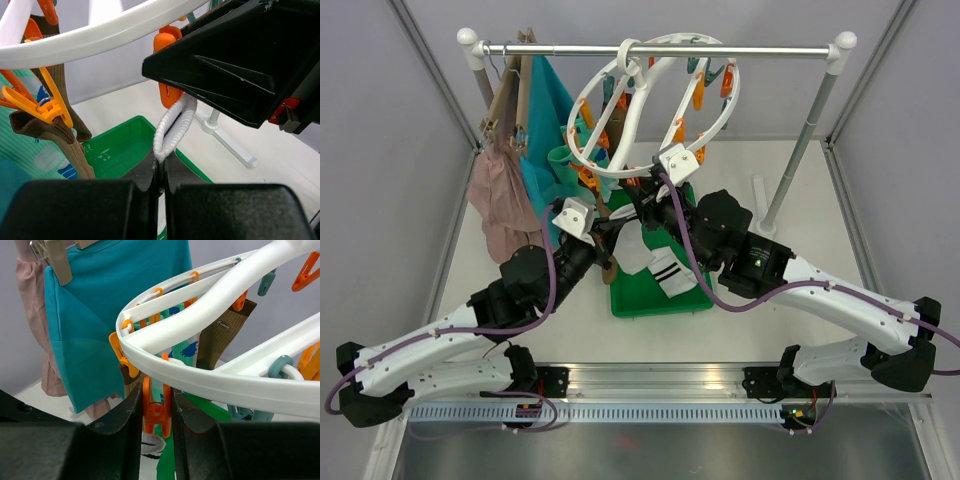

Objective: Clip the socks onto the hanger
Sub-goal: Clamp the sock onto the hanger.

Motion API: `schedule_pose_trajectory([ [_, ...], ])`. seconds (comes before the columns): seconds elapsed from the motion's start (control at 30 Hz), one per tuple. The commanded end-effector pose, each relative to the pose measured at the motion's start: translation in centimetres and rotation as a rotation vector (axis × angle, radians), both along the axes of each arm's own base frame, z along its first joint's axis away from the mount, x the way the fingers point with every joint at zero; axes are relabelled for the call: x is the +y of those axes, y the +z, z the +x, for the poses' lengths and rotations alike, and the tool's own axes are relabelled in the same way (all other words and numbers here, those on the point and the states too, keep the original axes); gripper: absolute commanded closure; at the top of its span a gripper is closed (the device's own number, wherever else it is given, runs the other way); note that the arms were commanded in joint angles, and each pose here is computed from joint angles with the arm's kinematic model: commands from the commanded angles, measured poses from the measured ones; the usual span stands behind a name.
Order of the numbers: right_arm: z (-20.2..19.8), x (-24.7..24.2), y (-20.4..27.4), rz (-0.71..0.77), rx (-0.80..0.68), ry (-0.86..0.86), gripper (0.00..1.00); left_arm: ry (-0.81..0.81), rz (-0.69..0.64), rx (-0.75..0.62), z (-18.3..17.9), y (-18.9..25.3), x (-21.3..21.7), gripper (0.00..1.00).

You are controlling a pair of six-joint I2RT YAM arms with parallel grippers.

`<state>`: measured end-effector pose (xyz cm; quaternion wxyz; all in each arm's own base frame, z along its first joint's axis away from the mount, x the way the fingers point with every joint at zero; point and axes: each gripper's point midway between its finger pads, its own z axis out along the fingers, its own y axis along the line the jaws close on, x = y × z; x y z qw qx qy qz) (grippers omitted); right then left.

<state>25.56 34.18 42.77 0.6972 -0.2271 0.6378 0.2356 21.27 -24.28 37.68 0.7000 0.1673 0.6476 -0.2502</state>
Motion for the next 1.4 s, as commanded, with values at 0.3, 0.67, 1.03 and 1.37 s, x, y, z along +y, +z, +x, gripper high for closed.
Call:
schedule_pose_trajectory([
  [0.3, -0.3, -0.6, 2.9, 0.062, -0.023, -0.006, 1.0, -0.006, 0.006, 0.013, 0.1, -0.2, -0.6, 0.98],
  [0.67, -0.2, -0.6, 2.5, 0.051, -0.02, -0.009, 1.0, 0.019, -0.012, 0.003, 0.6, 0.2, -0.2, 0.98],
  [1.03, -0.1, -0.9, 2.3, 0.044, -0.021, -0.024, 1.0, 0.035, -0.021, -0.002, 1.0, 0.4, 0.5, 0.98],
  [1.37, 0.3, -0.9, 1.9, 0.037, -0.015, -0.048, 1.0, 0.019, -0.029, -0.009, 0.7, 0.7, 0.5, 0.98],
])
